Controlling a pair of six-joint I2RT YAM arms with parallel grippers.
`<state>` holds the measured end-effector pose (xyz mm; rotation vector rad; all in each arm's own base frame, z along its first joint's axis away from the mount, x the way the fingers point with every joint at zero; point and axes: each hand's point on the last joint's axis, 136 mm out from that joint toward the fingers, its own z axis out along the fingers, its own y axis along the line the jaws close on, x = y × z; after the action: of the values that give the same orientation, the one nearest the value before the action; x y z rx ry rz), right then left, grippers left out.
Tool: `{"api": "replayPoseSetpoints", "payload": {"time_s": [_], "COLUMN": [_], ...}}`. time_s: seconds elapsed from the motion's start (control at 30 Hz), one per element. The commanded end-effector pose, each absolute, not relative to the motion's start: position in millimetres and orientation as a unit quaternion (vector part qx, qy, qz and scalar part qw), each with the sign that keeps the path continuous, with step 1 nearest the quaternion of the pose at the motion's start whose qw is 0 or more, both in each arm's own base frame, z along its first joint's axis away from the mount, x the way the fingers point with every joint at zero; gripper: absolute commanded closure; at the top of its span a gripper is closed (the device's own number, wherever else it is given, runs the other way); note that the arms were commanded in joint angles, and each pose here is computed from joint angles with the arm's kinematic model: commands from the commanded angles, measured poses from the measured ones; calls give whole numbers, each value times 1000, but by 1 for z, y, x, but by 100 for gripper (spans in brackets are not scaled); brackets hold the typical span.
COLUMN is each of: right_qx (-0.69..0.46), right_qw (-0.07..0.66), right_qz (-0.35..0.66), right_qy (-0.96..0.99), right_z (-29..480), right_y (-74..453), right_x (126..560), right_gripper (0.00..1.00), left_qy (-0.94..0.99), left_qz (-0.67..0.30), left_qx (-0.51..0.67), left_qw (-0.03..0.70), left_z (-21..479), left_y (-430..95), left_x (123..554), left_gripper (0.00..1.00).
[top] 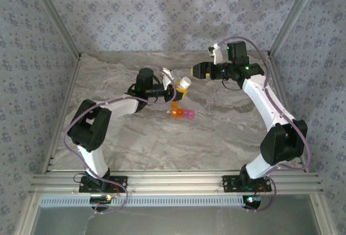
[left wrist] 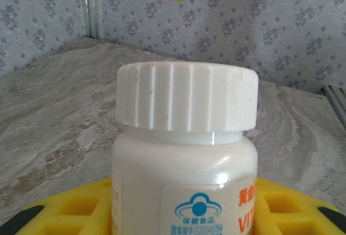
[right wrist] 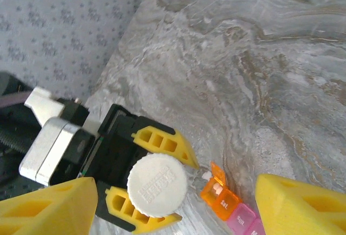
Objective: Sort the pills into containers
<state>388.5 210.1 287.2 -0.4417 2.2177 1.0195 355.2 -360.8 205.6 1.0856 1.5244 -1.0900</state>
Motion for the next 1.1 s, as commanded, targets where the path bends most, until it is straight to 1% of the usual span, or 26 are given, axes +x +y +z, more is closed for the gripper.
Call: {"api": "replayPoseSetpoints", "payload": {"time_s": [0.0, 0.17, 0.2, 0.33, 0.4, 0.57, 0.6, 0.73, 0.77, 0.93, 1.07], "right_qx": [-228, -249, -247, -257, -258, -256, -255, -252, -251, -234, -174], "right_qw": [310, 298, 283, 269, 266, 262, 260, 257, 256, 249, 231], "right_qz": [406, 411, 412, 409, 407, 405, 406, 408, 407, 396, 365], "right_qy": [829, 825, 830, 833, 835, 838, 838, 839, 840, 852, 885], "right_z": [289, 282, 276, 268, 266, 263, 262, 262, 261, 251, 229], "right_y": [221, 234, 236, 244, 246, 246, 247, 249, 249, 255, 255], "right_x": [375, 371, 368, 365, 366, 367, 367, 367, 367, 367, 370], "right_gripper": [22, 22, 22, 22, 23, 32, 35, 53, 55, 60, 61], "left_qy": [589, 588, 587, 588, 587, 586, 585, 585, 585, 587, 596], "left_qz": [-470, -476, -475, -477, -476, -477, -477, -477, -476, -470, -430], "left_qx": [460, 460, 460, 460, 461, 462, 463, 462, 462, 459, 455], "left_qw": [470, 466, 466, 464, 465, 465, 465, 466, 466, 473, 503], "left_z": [234, 235, 236, 237, 237, 239, 240, 241, 241, 243, 244], "left_y": [-363, -364, -364, -365, -365, -365, -365, -365, -365, -366, -367], "left_x": [346, 344, 345, 344, 344, 342, 342, 342, 342, 343, 349], "left_gripper": [100, 100, 100, 100, 100, 100, 100, 100, 100, 100, 100]}}
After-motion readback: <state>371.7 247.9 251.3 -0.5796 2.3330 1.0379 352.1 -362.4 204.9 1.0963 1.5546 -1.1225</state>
